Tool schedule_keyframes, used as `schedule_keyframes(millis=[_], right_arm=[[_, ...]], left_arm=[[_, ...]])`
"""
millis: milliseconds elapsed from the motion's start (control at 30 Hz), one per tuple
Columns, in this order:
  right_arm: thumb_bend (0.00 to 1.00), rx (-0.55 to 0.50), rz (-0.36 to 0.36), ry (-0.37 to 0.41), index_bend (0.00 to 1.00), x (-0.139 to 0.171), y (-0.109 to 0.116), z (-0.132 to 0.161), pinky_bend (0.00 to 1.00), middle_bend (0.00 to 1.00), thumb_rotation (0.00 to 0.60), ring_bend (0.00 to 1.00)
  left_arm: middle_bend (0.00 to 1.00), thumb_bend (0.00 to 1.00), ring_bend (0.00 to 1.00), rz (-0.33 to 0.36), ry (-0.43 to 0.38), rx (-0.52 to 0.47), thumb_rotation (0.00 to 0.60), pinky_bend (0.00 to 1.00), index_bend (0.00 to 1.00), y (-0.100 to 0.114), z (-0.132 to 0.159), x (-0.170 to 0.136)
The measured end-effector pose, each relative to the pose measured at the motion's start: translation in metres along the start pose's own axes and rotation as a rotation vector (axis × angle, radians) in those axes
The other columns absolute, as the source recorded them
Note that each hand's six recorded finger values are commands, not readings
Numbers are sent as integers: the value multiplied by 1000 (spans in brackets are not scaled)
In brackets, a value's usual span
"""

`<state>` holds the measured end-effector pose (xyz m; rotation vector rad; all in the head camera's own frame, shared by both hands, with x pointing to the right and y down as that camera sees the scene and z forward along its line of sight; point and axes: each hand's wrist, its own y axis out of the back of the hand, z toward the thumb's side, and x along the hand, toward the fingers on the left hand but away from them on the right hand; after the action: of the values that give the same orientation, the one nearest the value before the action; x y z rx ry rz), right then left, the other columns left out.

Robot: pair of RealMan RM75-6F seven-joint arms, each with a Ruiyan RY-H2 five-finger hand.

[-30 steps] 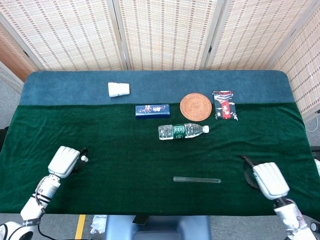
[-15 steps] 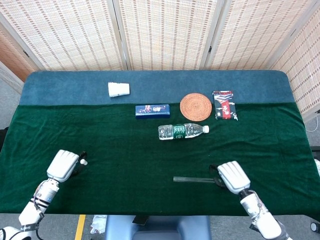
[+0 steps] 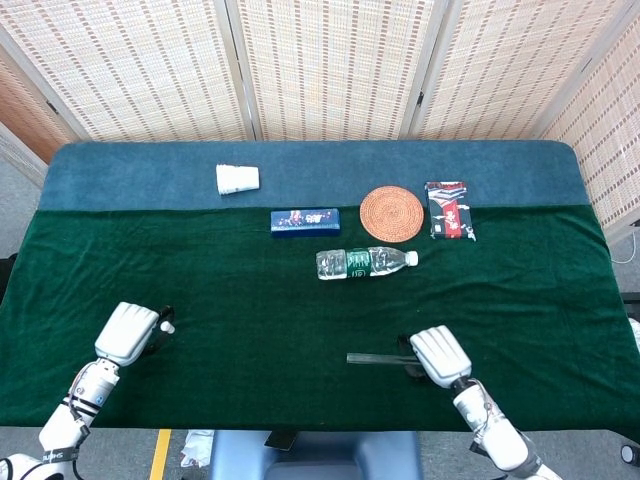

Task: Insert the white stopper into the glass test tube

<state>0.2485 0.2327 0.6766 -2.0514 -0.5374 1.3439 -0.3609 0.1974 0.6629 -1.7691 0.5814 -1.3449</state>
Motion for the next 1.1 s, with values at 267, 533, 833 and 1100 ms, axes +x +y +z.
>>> schedule_keyframes(millis=[267, 533, 833, 1100], right_arm=[[344, 18, 17, 19, 516, -15, -7, 16, 1000, 967, 600, 1000], [343, 22, 28, 13, 512, -20, -8, 20, 1000, 967, 600, 1000], [343, 38, 46, 11, 502, -25, -11, 20, 1000, 967, 600, 1000], [343, 44, 57, 11, 501, -28, -13, 22, 1000, 967, 600, 1000]], left_arm=[[982, 457, 874, -8, 3, -3, 600, 796, 628, -4, -2, 1], [982, 457, 874, -13, 7, -9, 600, 796, 627, -7, -6, 0], [983, 457, 874, -16, 4, -11, 600, 796, 625, -9, -5, 0], [982, 457, 874, -16, 8, -13, 600, 796, 622, -9, -7, -1]])
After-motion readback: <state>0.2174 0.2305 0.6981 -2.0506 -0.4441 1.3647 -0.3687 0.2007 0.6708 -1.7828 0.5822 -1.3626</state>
